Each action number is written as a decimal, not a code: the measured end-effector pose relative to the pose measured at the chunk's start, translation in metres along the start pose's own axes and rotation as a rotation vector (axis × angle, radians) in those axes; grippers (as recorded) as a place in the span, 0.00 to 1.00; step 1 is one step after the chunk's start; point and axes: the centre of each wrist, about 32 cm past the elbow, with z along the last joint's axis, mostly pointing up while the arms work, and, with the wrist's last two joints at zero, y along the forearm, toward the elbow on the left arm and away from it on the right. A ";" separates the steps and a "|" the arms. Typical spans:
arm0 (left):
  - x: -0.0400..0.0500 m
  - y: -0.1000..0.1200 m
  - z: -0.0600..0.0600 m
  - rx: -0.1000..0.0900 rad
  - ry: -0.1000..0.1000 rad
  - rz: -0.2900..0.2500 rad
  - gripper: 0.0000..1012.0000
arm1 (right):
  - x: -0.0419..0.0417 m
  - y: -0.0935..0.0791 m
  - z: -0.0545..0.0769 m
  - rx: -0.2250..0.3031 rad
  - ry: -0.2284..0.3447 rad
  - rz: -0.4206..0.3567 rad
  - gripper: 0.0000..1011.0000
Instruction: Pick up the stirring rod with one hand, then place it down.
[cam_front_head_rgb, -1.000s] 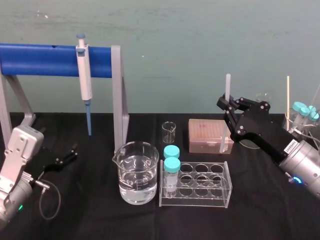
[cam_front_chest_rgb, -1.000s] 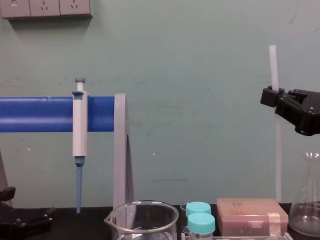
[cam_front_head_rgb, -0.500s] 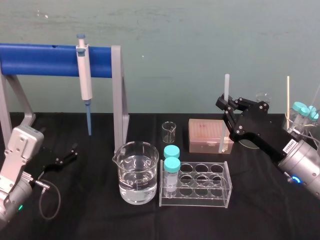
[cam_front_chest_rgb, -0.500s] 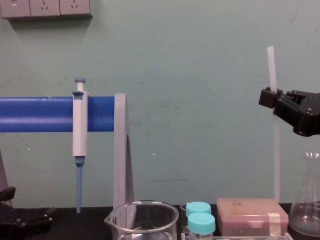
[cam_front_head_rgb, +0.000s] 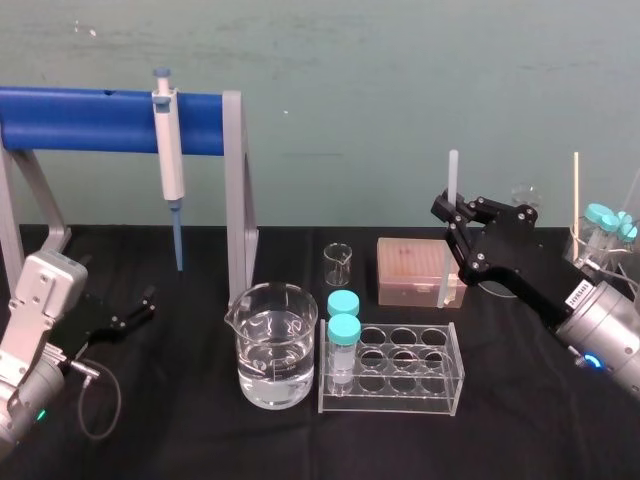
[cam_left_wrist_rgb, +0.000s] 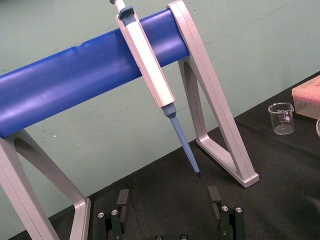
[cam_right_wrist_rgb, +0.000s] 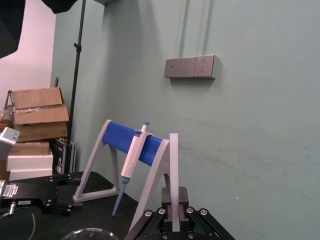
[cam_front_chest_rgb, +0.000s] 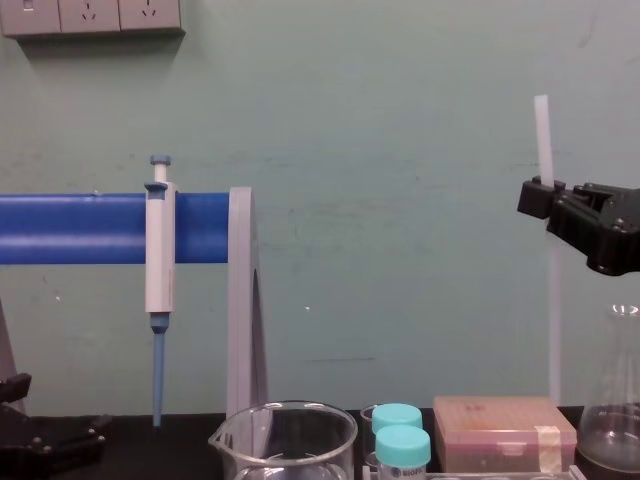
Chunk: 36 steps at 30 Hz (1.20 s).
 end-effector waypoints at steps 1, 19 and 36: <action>0.0000 0.000 0.000 0.000 0.000 0.000 0.99 | -0.0001 0.000 0.000 0.000 0.000 0.001 0.07; 0.0000 0.000 0.000 0.000 0.000 0.000 0.99 | -0.0026 -0.003 0.000 -0.005 0.003 0.006 0.07; 0.0000 0.000 0.000 0.000 0.000 0.000 0.99 | -0.0101 -0.013 -0.008 -0.055 0.046 0.035 0.07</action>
